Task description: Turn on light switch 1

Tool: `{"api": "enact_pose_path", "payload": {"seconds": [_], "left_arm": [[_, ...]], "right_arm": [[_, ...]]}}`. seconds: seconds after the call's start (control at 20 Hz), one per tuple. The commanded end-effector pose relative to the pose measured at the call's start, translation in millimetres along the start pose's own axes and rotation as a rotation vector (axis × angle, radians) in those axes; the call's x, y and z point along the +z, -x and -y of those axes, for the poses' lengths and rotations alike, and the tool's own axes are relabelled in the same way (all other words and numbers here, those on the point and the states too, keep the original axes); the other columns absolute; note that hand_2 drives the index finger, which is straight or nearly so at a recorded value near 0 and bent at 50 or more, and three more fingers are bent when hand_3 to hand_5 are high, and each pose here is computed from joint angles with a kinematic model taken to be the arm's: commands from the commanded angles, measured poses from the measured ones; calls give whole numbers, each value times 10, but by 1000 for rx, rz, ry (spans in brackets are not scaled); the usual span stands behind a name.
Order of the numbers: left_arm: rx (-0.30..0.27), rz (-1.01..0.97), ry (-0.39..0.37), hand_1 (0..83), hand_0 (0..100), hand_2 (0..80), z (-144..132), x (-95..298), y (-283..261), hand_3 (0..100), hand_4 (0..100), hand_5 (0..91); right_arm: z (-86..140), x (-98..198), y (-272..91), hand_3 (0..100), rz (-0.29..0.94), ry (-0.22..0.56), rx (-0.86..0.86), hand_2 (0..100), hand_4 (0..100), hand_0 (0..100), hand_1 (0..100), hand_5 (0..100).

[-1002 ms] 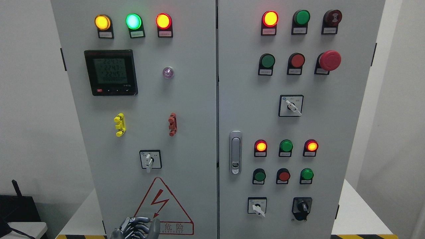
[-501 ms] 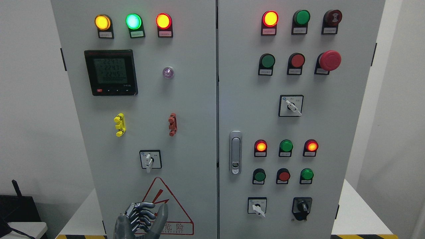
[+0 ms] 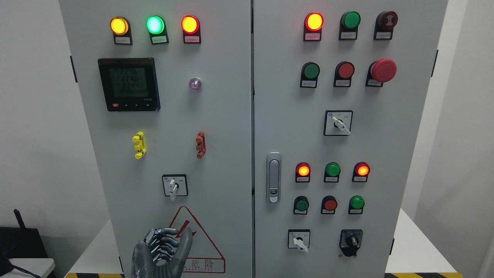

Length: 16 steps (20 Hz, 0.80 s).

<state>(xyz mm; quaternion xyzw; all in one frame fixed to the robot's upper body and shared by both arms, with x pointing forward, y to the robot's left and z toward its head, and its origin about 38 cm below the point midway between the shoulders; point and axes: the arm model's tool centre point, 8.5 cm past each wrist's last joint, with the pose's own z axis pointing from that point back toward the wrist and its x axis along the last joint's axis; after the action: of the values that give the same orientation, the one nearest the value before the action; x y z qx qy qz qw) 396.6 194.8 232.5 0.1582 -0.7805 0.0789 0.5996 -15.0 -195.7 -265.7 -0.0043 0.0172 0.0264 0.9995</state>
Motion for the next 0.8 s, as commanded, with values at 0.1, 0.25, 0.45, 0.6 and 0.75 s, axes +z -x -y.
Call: {"api": "enact_pose_path", "payload": {"seconds": [0.1, 0.25, 0.45, 0.6, 0.75], "left_arm": [[56, -22, -45, 600, 117, 490, -112, -207, -127, 727, 823, 783], [64, -17, -43, 602, 114, 490, -110, -225, -156, 726, 823, 784], [66, -8, -45, 600, 114, 490, -97, -281, -233, 724, 823, 785], [68, 1, -48, 600, 114, 490, -89, -319, -293, 724, 823, 785], [65, -5, -47, 601, 113, 490, -82, -339, -307, 720, 823, 784]], "right_arm": [[-2, 0, 1, 0, 0, -2, -17, 0, 0, 120, 389, 0], [-2, 0, 1, 0, 0, -2, -17, 0, 0, 120, 389, 0], [-2, 0, 1, 0, -1, -2, -18, 0, 0, 120, 389, 0], [-2, 0, 1, 0, 0, -2, -17, 0, 0, 120, 389, 0], [-2, 0, 1, 0, 0, -2, -17, 0, 0, 120, 389, 0]]}}
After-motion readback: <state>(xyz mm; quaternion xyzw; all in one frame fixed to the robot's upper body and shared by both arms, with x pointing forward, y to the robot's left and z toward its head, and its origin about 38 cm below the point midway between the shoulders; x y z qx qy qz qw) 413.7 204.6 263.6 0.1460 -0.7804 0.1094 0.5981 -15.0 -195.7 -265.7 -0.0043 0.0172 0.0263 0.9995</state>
